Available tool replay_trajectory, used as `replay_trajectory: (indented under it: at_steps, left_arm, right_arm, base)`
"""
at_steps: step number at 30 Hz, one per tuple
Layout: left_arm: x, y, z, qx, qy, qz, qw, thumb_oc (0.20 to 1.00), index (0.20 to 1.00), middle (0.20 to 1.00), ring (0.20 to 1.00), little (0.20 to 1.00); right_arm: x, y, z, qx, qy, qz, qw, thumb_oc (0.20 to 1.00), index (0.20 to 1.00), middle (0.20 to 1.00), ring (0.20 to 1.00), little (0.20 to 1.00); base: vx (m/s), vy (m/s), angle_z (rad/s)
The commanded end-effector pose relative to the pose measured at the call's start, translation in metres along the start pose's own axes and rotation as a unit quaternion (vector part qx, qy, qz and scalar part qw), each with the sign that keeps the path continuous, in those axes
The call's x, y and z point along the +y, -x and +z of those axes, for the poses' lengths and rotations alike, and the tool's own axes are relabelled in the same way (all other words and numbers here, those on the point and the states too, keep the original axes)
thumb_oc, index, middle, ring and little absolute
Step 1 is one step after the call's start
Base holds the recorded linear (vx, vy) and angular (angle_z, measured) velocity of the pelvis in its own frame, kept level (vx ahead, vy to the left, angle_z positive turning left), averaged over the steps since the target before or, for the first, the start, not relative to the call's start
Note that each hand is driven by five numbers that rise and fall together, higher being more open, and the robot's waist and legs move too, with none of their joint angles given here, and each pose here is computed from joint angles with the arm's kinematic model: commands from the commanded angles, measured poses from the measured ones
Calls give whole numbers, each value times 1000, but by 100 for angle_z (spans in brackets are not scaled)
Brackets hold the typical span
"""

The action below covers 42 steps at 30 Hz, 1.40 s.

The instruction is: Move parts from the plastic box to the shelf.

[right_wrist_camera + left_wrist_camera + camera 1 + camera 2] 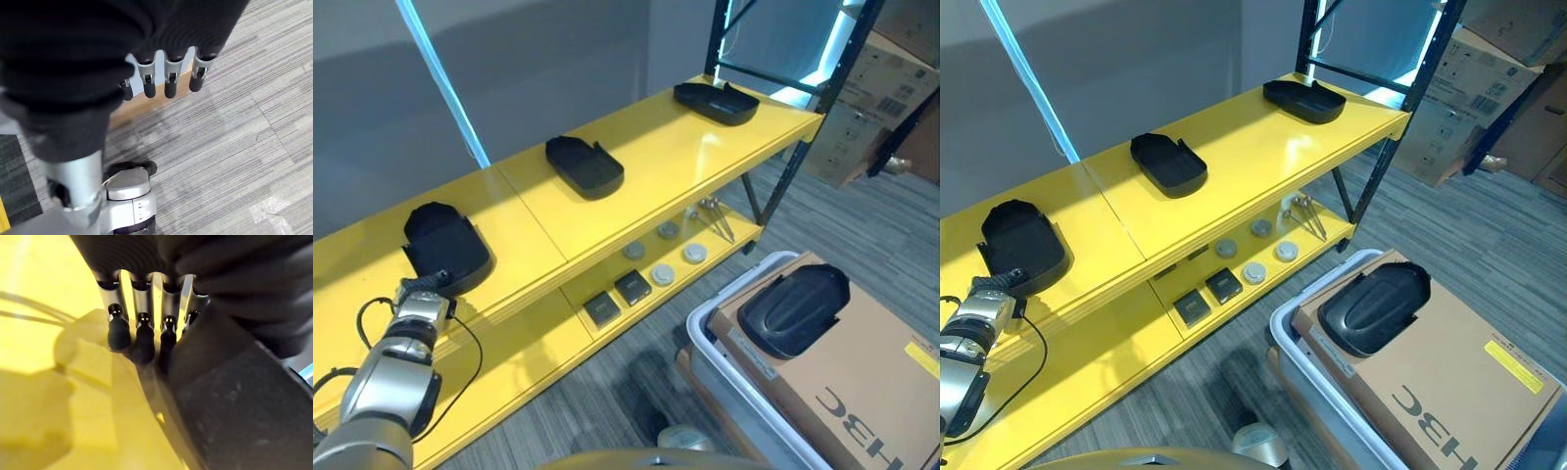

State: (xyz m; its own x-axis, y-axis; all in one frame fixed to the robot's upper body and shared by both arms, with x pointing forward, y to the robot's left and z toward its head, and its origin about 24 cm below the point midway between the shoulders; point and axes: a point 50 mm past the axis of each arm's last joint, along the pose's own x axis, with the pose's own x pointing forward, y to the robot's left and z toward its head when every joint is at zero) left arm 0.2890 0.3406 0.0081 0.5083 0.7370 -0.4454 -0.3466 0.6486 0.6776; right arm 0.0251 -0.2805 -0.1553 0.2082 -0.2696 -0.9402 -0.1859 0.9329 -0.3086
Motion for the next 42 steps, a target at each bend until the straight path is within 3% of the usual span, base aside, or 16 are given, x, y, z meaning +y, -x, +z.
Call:
replay_trajectory:
  at_steps: [1, 12, 16, 18, 21, 24, 30, 31, 32, 37, 42]
  left_arm:
    - [24, 1, 47, -59, 24, 54, 996, 1000, 1000, 1000, 1000, 1000]
    - [76, 15, 92, -202, 45, 131, 970, 1000, 1000, 1000, 1000, 1000]
    - [102, 33, 103, -300, 69, 138, 941, 1000, 1000, 1000, 1000, 1000]
    - [111, 61, 116, -404, 75, 85, 908, 1000, 1000, 1000, 1000, 1000]
    - [101, 89, 120, -467, 80, 7, 881, 1000, 1000, 1000, 1000, 1000]
    - [62, 129, 105, -534, 83, -100, 836, 1000, 1000, 1000, 1000, 1000]
    - [-18, 159, 62, -506, 118, -279, 807, 1000, 1000, 1000, 1000, 1000]
    - [-29, 162, 57, -506, 116, -283, 807, 749, 749, 749, 749, 749]
    - [-46, 165, 50, -495, 126, -293, 808, 200, 200, 200, 200, 200]
    - [-55, 165, 57, -512, 130, -250, 811, 200, 200, 200, 200, 200]
    - [-57, 152, 70, -491, 160, -183, 837, 200, 200, 200, 200, 200]
  right_arm:
    - [-6, 1, -7, 16, 24, -5, 1000, 1000, 1000, 1000, 1000, 1000]
    - [-2, 1, -10, 8, 16, -9, 1000, 1000, 1000, 1000, 1000, 1000]
    - [4, 1, -11, 6, -1, -10, 1000, 1000, 1000, 1000, 1000, 1000]
    - [9, 1, -10, 5, -12, -11, 1000, 1000, 1000, 1000, 1000, 1000]
    - [12, 1, -10, 6, -18, -9, 1000, 1000, 1000, 1000, 1000, 1000]
    - [18, 1, -9, 5, -23, -7, 1000, 1000, 1000, 1000, 1000, 1000]
    - [24, 2, -8, 5, -41, -7, 999, 1000, 1000, 1000, 1000, 1000]
    - [25, 2, -7, 4, -45, -6, 999, 1000, 1000, 1000, 1000, 1000]
    - [27, 1, -5, 1, -51, -2, 999, 1000, 1000, 1000, 1000, 1000]
    - [27, 1, -2, -4, -55, 1, 998, 1000, 1000, 1000, 1000, 1000]
    - [30, 3, -8, -3, -59, 5, 998, 1000, 1000, 1000, 1000, 1000]
  base:
    - [5, 28, 3]
    - [-17, 24, 8]
    - [-27, 33, 22]
    - [-8, 20, 36]
    - [2, 4, 26]
    - [0, -3, 23]
    - [0, -22, 1]
    - [-22, -90, -5]
    - [-25, -80, -6]
    - [-12, -36, -8]
    - [27, -24, -14]
